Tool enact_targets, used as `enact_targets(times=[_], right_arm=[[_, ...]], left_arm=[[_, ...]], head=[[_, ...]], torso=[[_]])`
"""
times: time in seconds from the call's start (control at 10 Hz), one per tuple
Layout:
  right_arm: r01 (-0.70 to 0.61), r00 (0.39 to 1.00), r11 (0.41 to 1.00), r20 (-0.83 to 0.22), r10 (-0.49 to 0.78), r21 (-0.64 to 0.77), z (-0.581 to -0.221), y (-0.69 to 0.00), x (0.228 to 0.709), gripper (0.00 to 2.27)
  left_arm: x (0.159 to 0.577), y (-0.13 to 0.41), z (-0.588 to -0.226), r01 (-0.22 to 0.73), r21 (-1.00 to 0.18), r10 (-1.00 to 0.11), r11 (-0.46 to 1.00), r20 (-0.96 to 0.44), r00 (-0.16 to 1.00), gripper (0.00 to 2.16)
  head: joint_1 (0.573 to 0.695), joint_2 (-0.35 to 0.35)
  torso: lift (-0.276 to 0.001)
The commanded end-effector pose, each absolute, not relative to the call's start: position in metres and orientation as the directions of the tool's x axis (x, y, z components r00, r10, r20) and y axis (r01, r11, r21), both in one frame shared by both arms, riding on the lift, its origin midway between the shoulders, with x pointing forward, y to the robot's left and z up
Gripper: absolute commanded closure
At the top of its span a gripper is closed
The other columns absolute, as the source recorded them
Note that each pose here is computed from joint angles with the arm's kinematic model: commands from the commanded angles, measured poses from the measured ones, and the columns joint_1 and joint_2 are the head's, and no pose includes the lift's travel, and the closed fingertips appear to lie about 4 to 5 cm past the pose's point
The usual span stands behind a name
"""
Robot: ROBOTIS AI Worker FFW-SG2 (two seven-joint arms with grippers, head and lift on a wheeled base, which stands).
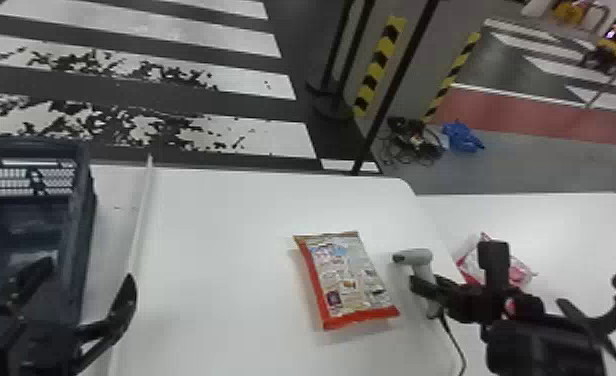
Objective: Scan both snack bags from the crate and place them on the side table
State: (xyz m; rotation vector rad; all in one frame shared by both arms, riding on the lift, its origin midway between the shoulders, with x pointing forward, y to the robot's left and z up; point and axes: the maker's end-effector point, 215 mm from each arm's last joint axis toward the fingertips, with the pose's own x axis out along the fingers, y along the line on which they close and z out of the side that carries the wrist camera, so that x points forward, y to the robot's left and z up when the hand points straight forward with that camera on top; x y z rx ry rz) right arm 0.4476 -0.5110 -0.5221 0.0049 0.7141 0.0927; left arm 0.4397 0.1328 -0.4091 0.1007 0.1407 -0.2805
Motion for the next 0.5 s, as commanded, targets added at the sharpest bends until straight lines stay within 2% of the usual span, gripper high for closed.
enact_targets(times=[0.0,0.1,0.2,0.4], right_arm=[[-0.084,0.752,0.996,-0.653,0.087,0.036,-0.5222,-0.5108,0.4477,2.14],[-0.077,0.753,0.996,-0.653,0.081,0.034,-0.5222,-0.5132,0.4467,2.02],[-0.066,0.753,0.997,-0.653,0.074,0.038,-0.5229,-0.5162,0.4443,1.71],[-0.062,0.754,0.997,-0.653,0.073,0.039,-0.5228,-0.5177,0.4432,0.9]], left_arm=[[0.4395,0.132,-0.4091,0.284,0.079,-0.27,0.956,-0.152,0.951,0.08],[0.4395,0.132,-0.4091,0.284,0.079,-0.27,0.956,-0.152,0.951,0.08],[0.4395,0.132,-0.4091,0.284,0.079,-0.27,0.956,-0.152,0.951,0.08],[0.4395,0.132,-0.4091,0.284,0.079,-0.27,0.956,-0.152,0.951,0.08]], head=[[0.695,-0.35],[0.695,-0.35],[0.695,-0.35],[0.695,-0.35]], torso=[[-0.098],[-0.098],[-0.098],[-0.098]])
